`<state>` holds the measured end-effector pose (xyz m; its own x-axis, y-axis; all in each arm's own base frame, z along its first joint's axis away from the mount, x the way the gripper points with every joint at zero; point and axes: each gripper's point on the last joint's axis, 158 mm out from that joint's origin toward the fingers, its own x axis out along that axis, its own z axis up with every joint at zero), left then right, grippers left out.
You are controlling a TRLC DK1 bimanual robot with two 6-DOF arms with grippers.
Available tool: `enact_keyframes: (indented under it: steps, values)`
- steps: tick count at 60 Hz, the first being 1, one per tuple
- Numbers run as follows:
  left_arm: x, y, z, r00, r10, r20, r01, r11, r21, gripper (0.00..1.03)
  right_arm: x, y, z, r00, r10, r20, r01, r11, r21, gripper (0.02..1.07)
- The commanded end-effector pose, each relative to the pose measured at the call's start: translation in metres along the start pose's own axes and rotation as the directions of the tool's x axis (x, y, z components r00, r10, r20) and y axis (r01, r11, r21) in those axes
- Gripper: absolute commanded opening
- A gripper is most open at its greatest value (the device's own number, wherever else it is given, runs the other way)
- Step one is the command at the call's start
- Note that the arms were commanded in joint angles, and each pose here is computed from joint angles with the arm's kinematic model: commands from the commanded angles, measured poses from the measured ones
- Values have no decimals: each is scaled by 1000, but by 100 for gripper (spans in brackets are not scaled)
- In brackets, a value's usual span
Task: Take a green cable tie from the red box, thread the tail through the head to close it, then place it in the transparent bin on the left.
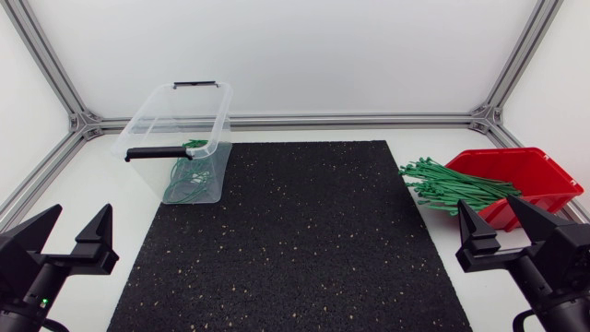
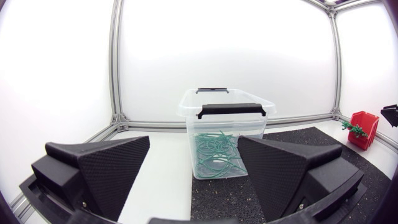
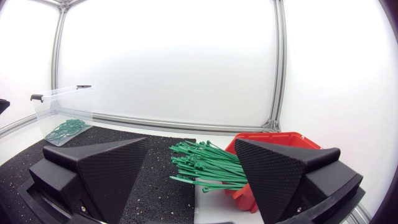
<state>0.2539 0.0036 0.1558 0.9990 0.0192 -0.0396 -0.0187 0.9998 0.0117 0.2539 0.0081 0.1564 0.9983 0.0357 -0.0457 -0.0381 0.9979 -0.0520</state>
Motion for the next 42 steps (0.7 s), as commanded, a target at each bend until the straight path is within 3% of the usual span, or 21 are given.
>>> enact_keyframes:
  steps: [1,22,42]
  values:
    - [2,0,-23,999,0,-50,0,1000,1,99,0,0,-9,1000,-3,-19,4,1000,10,103]
    - [2,-1,-23,999,-1,-51,2,1000,1,99,-1,-4,3,1000,-19,15,19,1000,12,103]
    - [2,-1,-22,999,-3,-50,3,1000,1,99,-7,-8,47,995,-28,92,25,999,28,103]
